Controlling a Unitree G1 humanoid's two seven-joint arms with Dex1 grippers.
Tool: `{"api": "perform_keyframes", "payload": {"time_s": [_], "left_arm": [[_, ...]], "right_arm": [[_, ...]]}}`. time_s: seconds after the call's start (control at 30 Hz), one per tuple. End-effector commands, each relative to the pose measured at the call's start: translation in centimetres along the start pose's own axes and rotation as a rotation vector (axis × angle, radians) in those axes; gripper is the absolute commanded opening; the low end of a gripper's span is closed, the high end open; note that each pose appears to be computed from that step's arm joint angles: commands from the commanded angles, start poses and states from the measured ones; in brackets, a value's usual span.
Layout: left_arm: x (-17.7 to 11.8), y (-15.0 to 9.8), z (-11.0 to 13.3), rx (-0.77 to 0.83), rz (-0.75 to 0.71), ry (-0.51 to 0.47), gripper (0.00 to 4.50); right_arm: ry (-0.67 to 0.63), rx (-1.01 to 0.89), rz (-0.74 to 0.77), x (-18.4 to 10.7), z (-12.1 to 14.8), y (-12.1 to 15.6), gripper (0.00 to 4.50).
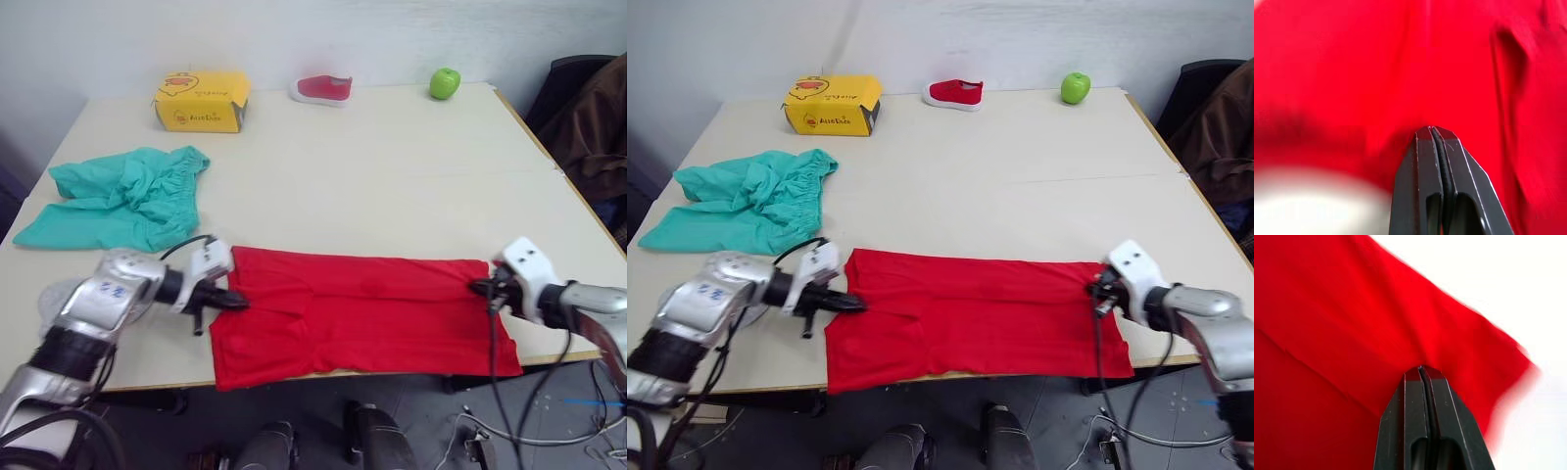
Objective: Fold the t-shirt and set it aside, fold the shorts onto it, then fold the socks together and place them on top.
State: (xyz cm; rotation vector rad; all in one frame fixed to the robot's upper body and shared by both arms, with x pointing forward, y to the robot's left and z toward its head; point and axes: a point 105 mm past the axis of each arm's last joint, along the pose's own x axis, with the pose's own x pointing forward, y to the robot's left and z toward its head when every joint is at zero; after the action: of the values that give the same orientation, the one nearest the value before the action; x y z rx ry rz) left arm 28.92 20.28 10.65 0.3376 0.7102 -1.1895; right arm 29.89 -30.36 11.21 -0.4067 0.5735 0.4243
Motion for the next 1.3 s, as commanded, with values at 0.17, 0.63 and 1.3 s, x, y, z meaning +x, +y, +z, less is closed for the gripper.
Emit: {"api": "perform_keyframes", "payload": {"time_s": [0.17, 0.63, 1.3], "left_arm": [[-3.0, -1.6, 5.8, -0.067, -0.123, -0.275, 0.05], [5.4, 6.3, 5.2, 0.156, 0.202, -0.077, 0.05], [-3.7, -3.9, 13.8, 0.377, -0.176, -0.532, 1.92]], "right_arm": [[-0.203, 0.058, 0.004, -1.1, 4.9, -1.1, 0.00], [-0.061, 0.012, 0.172, 2.6, 3.6, 4.0, 0.00], [-0.060, -0.180, 0.291, 0.9, 9.5, -1.3, 2.00]]}}
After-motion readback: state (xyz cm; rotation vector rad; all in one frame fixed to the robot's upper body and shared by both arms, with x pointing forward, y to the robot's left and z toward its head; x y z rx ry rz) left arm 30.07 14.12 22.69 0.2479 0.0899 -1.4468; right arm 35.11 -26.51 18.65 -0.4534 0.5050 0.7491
